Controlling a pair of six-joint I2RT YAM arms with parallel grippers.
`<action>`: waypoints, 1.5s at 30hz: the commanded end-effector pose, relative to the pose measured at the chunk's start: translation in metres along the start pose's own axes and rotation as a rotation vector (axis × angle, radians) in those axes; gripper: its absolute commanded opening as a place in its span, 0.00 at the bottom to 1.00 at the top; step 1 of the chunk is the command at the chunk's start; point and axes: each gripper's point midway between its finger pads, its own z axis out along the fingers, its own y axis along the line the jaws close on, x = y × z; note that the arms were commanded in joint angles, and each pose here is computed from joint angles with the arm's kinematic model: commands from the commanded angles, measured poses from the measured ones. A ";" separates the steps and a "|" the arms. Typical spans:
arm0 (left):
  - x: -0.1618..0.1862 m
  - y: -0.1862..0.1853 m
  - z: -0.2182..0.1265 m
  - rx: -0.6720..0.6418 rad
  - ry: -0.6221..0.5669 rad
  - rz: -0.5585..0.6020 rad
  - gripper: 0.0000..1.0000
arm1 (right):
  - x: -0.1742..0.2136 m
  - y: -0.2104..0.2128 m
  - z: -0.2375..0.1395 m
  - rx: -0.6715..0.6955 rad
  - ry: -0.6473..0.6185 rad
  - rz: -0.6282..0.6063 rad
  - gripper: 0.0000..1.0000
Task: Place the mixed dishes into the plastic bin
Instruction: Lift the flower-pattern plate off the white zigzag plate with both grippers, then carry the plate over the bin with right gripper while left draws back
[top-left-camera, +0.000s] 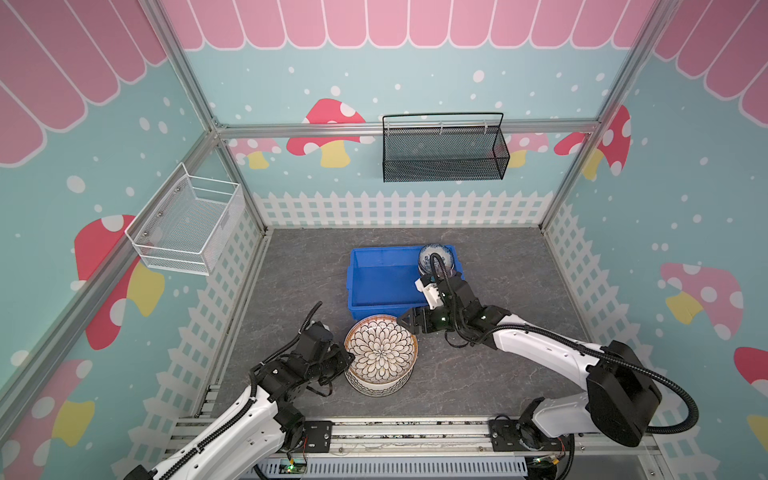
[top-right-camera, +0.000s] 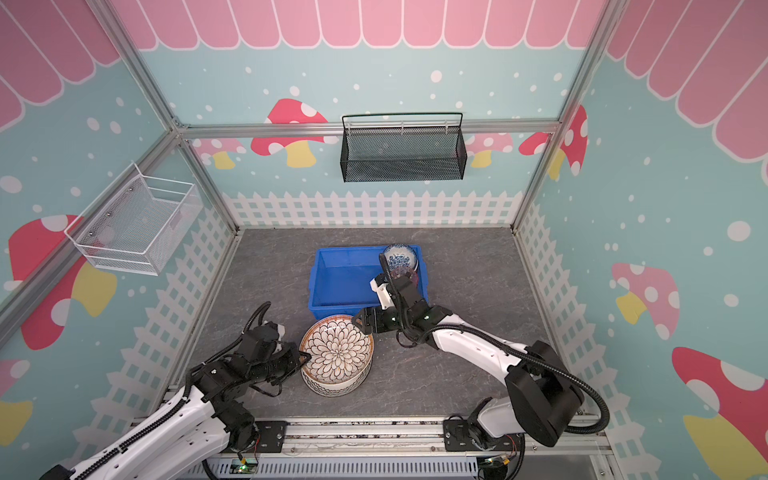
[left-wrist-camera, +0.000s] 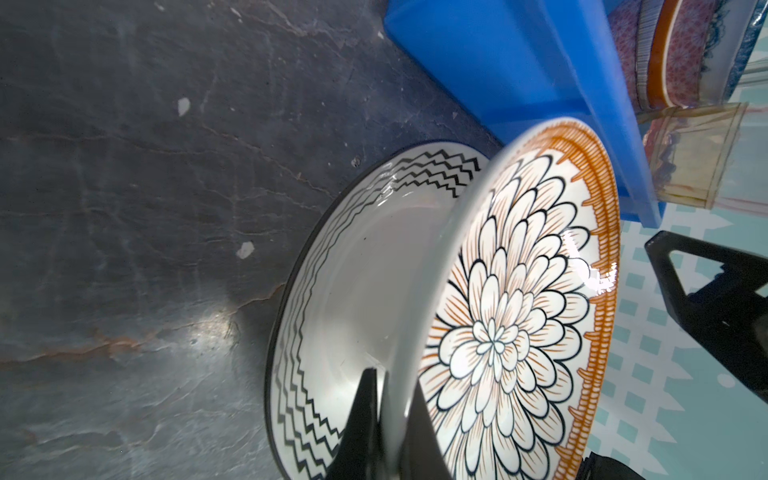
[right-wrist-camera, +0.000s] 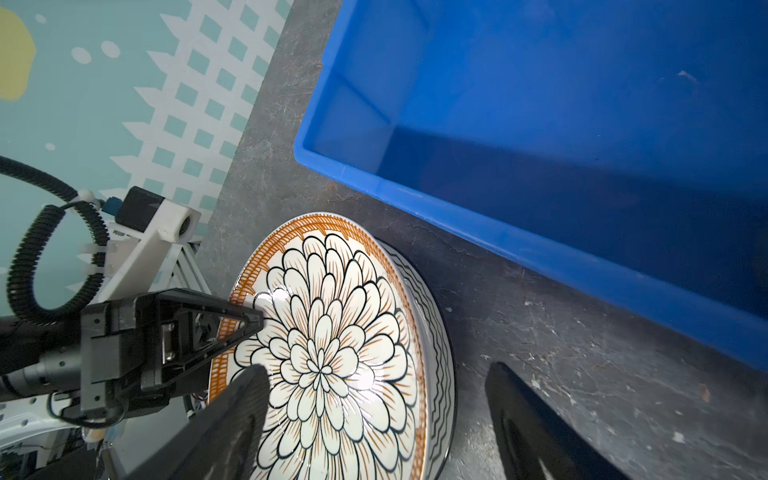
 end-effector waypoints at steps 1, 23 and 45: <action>-0.011 -0.050 -0.018 0.194 -0.036 0.073 0.00 | 0.010 -0.001 -0.010 -0.014 0.044 0.015 0.90; -0.020 -0.115 -0.041 0.338 -0.035 0.287 0.00 | 0.038 0.011 -0.053 -0.095 0.194 -0.003 0.74; -0.033 -0.134 -0.030 0.334 -0.050 0.353 0.00 | 0.017 -0.007 -0.055 -0.097 0.120 0.033 0.24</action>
